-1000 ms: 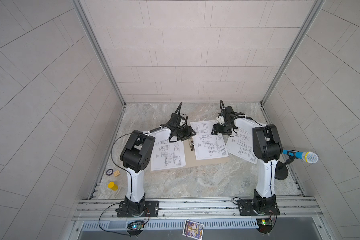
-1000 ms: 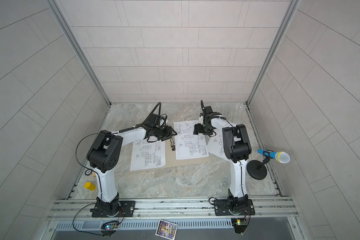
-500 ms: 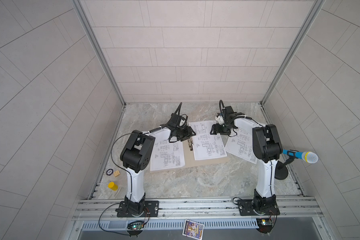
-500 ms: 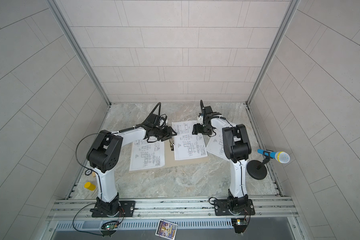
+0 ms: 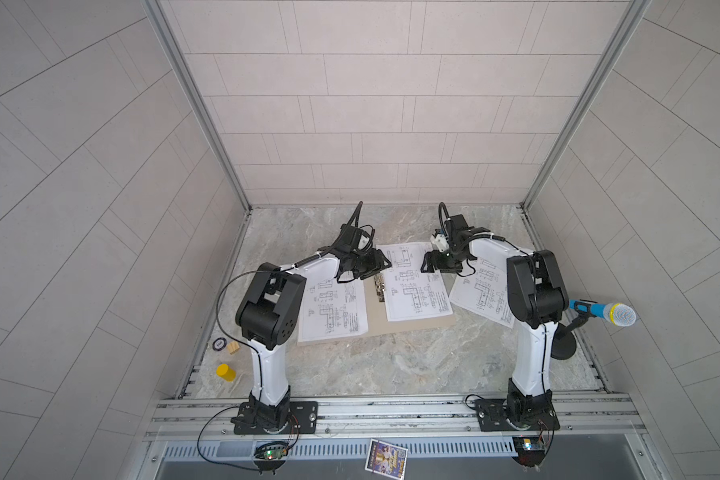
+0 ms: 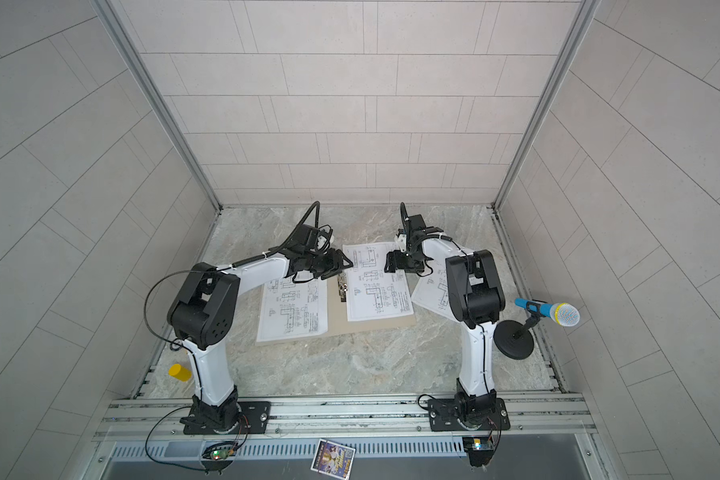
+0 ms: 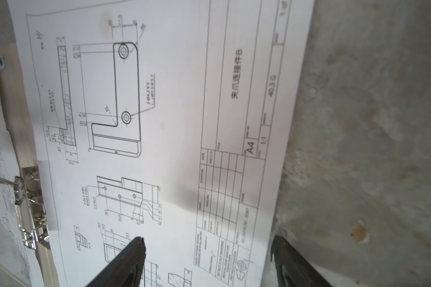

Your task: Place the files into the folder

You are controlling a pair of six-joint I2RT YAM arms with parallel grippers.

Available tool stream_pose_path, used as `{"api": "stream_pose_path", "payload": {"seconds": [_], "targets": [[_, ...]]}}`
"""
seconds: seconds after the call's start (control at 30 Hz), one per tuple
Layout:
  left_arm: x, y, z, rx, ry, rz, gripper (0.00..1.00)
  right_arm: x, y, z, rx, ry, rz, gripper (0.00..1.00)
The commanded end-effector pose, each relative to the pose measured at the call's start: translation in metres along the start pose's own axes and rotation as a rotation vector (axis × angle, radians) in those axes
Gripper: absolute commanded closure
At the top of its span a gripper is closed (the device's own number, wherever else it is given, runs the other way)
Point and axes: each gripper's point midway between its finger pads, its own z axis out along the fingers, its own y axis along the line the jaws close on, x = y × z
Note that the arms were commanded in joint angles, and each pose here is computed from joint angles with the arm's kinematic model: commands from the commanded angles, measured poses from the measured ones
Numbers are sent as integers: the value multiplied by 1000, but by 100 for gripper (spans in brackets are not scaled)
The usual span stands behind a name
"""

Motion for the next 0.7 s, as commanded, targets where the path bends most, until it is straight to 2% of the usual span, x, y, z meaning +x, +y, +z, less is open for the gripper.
{"api": "stream_pose_path", "payload": {"seconds": [0.0,0.17,0.3,0.43,0.53,0.67], "targets": [[-4,-15,-20,-2,-42,48,40,-12,-6,-38,55,-107,9,17],[-3,-44,-22,-13,-65,122,40,-7,-34,-71,147,-212,75,14],[6,-77,-5,-39,-60,242,39,14,-88,-96,274,-310,246,9],[18,-102,37,-52,-14,316,39,42,-141,-115,344,-374,422,7],[27,-121,74,-33,17,349,39,69,-178,-125,486,-374,522,5],[40,-139,121,-19,53,384,39,99,-203,-120,552,-332,621,3]]}}
